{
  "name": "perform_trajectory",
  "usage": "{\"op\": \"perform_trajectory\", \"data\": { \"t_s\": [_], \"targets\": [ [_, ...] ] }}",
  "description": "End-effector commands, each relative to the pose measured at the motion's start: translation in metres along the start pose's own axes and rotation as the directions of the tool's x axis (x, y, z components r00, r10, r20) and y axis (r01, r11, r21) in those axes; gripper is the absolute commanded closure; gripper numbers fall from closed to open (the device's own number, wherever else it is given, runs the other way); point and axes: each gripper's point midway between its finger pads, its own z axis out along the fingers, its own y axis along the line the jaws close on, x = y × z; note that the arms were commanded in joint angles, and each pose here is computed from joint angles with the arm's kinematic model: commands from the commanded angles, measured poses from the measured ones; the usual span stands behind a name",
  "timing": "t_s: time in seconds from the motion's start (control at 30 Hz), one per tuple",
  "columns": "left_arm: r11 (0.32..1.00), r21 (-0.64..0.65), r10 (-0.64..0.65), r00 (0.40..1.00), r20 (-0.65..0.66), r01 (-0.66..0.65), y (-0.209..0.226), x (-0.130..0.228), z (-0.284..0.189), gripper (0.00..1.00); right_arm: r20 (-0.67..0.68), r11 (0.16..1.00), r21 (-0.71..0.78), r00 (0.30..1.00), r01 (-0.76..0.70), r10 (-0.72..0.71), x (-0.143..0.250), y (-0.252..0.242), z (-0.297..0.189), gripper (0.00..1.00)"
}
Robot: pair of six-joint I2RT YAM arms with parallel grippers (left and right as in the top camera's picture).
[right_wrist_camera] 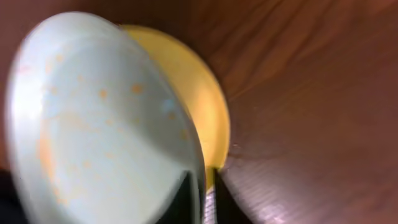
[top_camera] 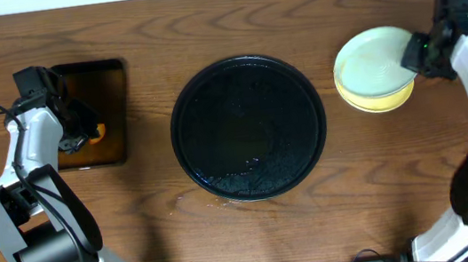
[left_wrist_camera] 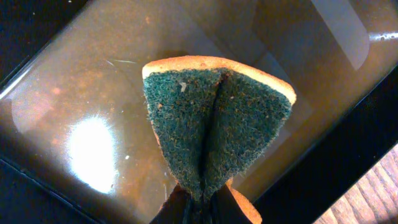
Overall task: Clean dirty plates on tray and stack at the side
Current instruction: 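Lift the light-blue plate right and stack it on the yellow plate, then release the plate and retract the right gripper toward the front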
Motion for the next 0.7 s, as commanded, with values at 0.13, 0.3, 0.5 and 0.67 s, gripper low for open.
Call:
{"op": "perform_trajectory", "data": {
  "t_s": [0.13, 0.3, 0.5, 0.67],
  "targets": [
    [1.000, -0.004, 0.007, 1.000, -0.017, -0.007, 0.004, 0.006, 0.003, 0.92, -0.104, 0.999, -0.031, 0.994, -0.014, 0.010, 0.018, 0.004, 0.020, 0.51],
    [1.000, -0.004, 0.007, 1.000, -0.017, -0.007, 0.004, 0.006, 0.003, 0.92, -0.086, 0.996, -0.091, 0.996, -0.013, 0.005, 0.017, 0.012, -0.010, 0.46],
    [1.000, 0.016, 0.020, 1.000, 0.006, -0.020, 0.000, 0.000, 0.002, 0.92, -0.019, 0.851, -0.493, 0.975, 0.182, -0.220, 0.038, 0.082, -0.082, 0.15],
    [0.998, 0.033, 0.054, 0.998, 0.044, -0.055, -0.005, -0.008, -0.005, 0.93, -0.029, 0.823, -0.518, 0.957, 0.231, -0.287, 0.061, 0.101, -0.098, 0.09]
  ]
}}
